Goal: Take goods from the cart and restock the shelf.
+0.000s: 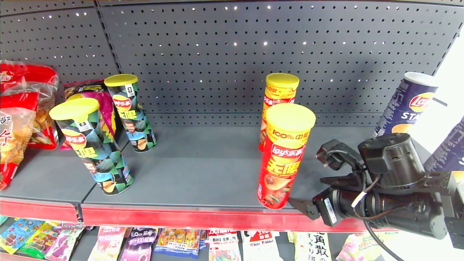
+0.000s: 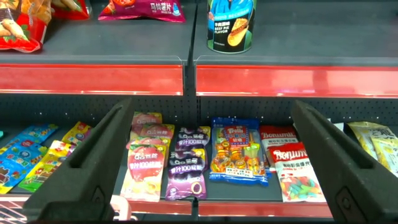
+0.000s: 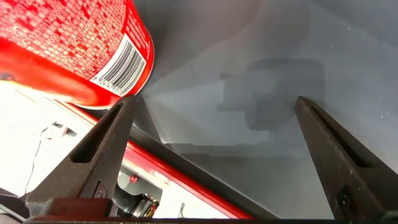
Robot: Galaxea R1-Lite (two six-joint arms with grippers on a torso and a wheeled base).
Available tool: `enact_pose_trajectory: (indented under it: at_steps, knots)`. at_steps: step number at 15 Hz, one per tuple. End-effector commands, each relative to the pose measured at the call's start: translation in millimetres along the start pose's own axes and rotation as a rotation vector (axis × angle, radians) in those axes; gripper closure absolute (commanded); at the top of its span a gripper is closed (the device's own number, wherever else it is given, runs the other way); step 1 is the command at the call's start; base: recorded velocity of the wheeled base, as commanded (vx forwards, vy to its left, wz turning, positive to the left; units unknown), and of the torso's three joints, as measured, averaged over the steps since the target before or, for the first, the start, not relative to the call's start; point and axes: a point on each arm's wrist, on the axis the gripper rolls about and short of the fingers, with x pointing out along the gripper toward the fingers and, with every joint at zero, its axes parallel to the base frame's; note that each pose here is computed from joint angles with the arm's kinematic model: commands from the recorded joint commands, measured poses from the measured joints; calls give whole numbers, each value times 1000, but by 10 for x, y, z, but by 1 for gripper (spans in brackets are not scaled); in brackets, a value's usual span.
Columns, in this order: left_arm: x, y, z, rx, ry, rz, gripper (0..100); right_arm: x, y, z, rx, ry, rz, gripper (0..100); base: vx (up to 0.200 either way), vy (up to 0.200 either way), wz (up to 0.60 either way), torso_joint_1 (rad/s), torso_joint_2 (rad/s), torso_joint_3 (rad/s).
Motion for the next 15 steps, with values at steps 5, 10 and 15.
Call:
enact_pose_trajectory:
  at_steps: [5,10,15]
  knots:
    - [0,0,0,0,0,0,0,25,18,-6,-3,8,4,0,0,0,0,0,0,0]
    - [0,0,0,0,0,0,0,-142,-92,-54,27,-24,-24,0,0,0,0,0,0,0]
    - [0,0,0,0,0,0,0,-944,-200,-446,54,-225,-34,0,0,0,0,0,0,0]
